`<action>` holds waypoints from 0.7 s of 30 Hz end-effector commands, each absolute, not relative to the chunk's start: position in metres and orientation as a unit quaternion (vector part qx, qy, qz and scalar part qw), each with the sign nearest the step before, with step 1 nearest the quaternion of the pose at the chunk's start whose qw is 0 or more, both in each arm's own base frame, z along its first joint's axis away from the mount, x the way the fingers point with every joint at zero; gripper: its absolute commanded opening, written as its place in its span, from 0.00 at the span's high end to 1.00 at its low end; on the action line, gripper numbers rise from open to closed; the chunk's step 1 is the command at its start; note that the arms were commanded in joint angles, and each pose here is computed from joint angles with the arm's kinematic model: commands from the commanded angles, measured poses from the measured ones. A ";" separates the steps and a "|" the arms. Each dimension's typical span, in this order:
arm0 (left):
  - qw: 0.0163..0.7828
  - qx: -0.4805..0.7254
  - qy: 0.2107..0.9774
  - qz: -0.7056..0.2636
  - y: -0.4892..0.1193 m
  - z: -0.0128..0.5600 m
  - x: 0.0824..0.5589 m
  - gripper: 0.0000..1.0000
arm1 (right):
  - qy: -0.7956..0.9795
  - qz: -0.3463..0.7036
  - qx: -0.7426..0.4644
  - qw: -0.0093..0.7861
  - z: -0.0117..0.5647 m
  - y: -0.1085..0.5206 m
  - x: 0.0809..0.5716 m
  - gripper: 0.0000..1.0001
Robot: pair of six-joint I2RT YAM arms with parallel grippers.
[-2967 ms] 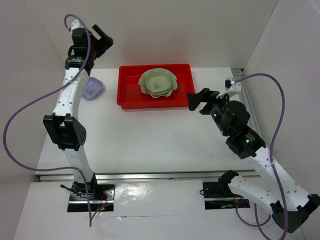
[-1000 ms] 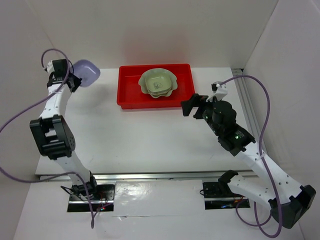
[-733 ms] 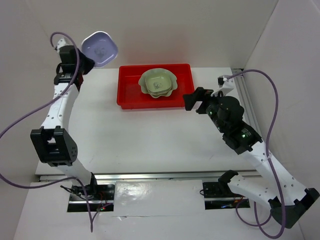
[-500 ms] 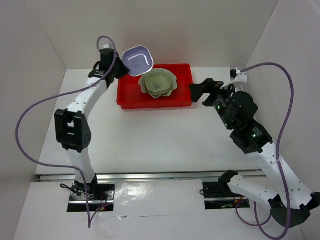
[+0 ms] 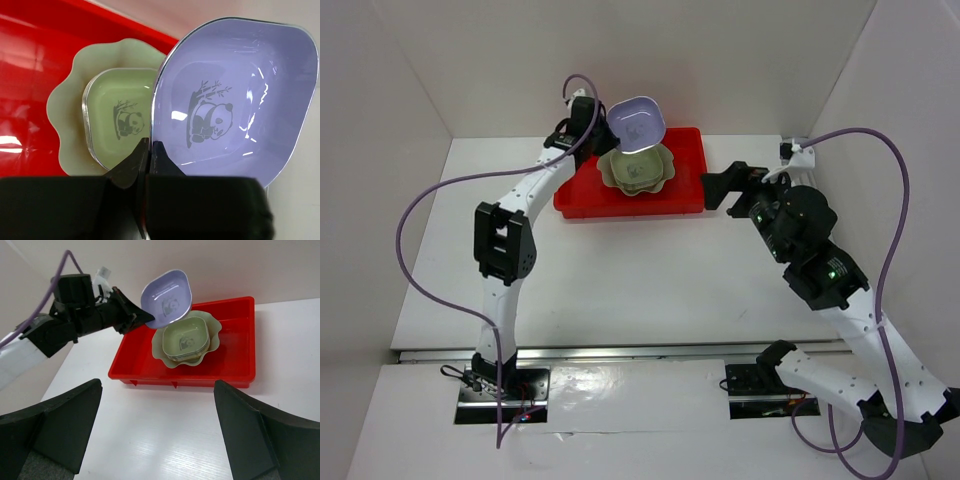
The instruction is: Place the plates into the plastic bin on the countertop
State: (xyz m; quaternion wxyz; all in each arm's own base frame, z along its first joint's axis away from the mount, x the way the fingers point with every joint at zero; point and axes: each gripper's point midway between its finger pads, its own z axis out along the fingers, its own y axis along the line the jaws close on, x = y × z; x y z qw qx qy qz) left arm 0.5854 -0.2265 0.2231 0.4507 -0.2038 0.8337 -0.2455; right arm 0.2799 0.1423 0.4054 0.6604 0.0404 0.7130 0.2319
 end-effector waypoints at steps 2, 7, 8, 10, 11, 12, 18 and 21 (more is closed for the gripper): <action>0.442 -0.220 0.832 -0.254 -0.237 0.204 0.597 1.00 | 0.706 0.223 0.040 0.671 0.409 0.132 0.272 0.00; 0.431 -0.222 0.838 -0.251 -0.245 0.185 0.600 0.97 | 0.708 0.215 0.040 0.672 0.403 0.130 0.272 0.00; 0.433 -0.221 0.838 -0.248 -0.249 0.184 0.600 0.94 | 0.708 0.215 0.040 0.672 0.403 0.130 0.272 0.00; 0.426 -0.229 0.841 -0.242 -0.247 0.175 0.600 0.85 | 0.711 0.213 0.039 0.669 0.399 0.130 0.273 0.00; 0.426 -0.229 0.841 -0.242 -0.247 0.175 0.600 0.80 | 0.711 0.213 0.039 0.669 0.399 0.130 0.273 0.00; 0.426 -0.229 0.841 -0.242 -0.247 0.175 0.600 0.74 | 0.711 0.213 0.039 0.669 0.399 0.130 0.273 0.00; 0.450 -0.226 0.830 -0.241 -0.244 0.208 0.590 0.31 | 0.711 0.209 0.035 0.671 0.399 0.130 0.273 0.00; 0.484 -0.236 0.807 -0.242 -0.231 0.255 0.581 0.27 | 0.711 0.213 0.031 0.669 0.398 0.133 0.275 0.00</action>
